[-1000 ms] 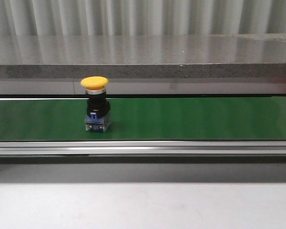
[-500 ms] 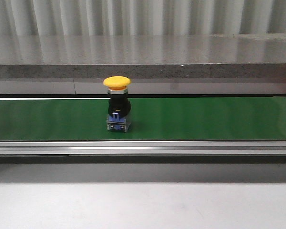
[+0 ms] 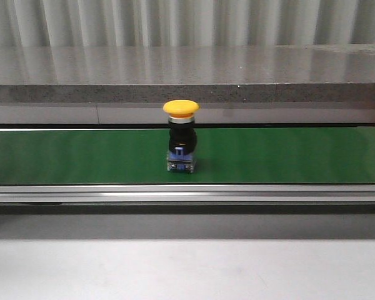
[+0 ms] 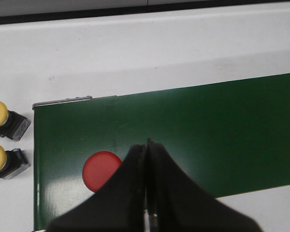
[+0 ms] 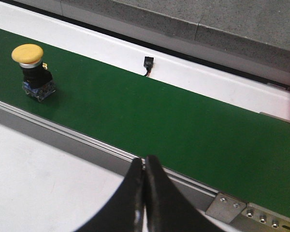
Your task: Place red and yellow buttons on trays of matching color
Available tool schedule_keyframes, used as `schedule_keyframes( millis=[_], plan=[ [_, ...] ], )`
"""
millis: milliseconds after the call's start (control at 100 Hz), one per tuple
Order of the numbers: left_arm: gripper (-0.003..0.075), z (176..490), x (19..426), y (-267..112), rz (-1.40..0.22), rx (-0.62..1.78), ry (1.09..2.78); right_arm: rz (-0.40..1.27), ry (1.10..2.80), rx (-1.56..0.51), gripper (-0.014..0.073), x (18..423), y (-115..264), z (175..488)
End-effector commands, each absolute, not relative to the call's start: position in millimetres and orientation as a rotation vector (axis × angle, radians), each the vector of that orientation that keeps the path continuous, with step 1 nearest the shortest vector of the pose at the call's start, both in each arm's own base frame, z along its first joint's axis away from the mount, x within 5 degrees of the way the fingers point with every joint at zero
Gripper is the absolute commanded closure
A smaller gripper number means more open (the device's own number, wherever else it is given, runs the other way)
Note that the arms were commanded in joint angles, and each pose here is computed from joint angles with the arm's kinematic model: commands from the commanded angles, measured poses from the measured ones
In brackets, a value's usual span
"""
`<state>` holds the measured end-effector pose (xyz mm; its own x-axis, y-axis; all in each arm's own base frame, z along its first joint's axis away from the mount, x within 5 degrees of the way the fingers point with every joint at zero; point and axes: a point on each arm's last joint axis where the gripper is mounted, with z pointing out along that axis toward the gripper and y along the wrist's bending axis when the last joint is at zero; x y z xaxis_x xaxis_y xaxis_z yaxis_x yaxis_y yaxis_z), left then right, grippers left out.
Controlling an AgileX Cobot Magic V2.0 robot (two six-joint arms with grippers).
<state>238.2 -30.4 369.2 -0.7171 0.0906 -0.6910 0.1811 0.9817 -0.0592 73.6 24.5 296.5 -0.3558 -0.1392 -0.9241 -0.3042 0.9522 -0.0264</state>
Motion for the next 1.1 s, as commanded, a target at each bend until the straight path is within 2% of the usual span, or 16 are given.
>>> schedule_keyframes(
  millis=[0, 440, 610, 800, 890, 1090],
  plan=[
    [0.0740, 384.3, 222.3, -34.5, -0.168, 0.194, 2.196, 0.179, 1.862, -0.281, 0.0662, 75.7, 23.7, 310.2],
    [0.0740, 335.6, 133.8, -28.3, -0.176, 0.225, 2.070, 0.223, 1.914, -0.284, 0.0662, 78.7, 26.3, 312.1],
    [0.0740, 319.2, 110.8, -25.1, -0.178, 0.226, 2.060, 0.258, 1.971, -0.288, 0.0661, 96.9, 29.3, 322.0],
    [0.0740, 315.5, 99.6, -23.6, -0.182, 0.223, 2.031, 0.311, 2.054, -0.358, 0.0644, 130.1, 39.9, 339.0],
    [0.0740, 315.8, 99.2, -23.6, -0.182, 0.223, 2.029, 0.343, 2.113, -0.406, 0.0533, 148.5, 47.5, 345.0],
    [0.0740, 315.3, 98.9, -23.6, -0.183, 0.224, 2.035, 0.400, 2.264, -0.484, 0.0134, 191.0, 62.9, 344.4]
  ],
)
